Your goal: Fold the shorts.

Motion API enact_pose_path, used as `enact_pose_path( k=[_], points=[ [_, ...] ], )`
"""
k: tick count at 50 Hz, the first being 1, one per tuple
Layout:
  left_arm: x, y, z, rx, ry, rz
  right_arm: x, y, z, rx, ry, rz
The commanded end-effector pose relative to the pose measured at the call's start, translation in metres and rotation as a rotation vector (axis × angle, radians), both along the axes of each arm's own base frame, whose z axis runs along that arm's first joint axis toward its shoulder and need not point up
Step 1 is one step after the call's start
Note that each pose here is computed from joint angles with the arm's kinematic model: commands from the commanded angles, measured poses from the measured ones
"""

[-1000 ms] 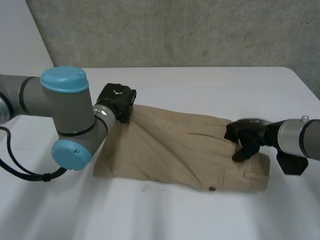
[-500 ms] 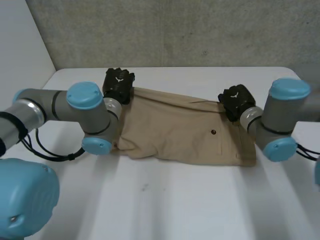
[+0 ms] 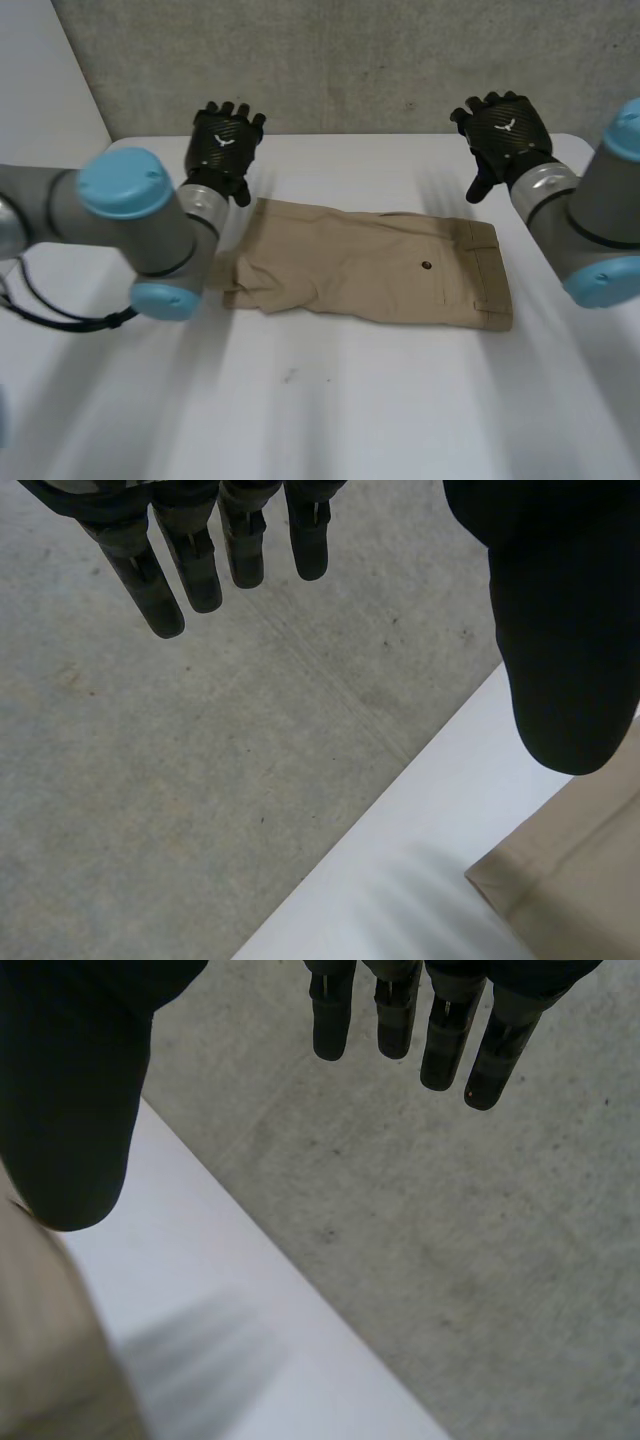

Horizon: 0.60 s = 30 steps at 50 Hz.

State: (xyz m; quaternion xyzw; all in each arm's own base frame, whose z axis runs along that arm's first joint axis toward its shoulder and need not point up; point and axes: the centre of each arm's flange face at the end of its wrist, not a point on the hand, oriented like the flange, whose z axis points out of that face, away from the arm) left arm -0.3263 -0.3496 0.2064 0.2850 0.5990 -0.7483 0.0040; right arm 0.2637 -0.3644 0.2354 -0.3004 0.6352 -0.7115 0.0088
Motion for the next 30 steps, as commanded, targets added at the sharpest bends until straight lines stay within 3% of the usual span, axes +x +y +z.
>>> enact_pose_path(
  k=[1,5,14,22,30],
  points=[
    [0.038,0.044,0.013,0.115,0.026,0.024,-0.021,0.052,-0.018,0.280,-0.018,-0.020],
    [0.059,0.053,0.004,0.210,0.075,0.052,-0.033,0.070,-0.044,0.416,-0.006,-0.040],
    [0.081,0.053,-0.033,0.395,0.130,0.023,-0.048,0.082,-0.074,0.478,-0.009,-0.044],
    [0.079,0.047,-0.070,0.471,0.099,0.031,-0.052,0.071,-0.098,0.472,-0.013,-0.066],
    [0.081,0.043,-0.073,0.461,0.102,0.039,-0.055,0.065,-0.108,0.468,-0.002,-0.077]
  ],
)
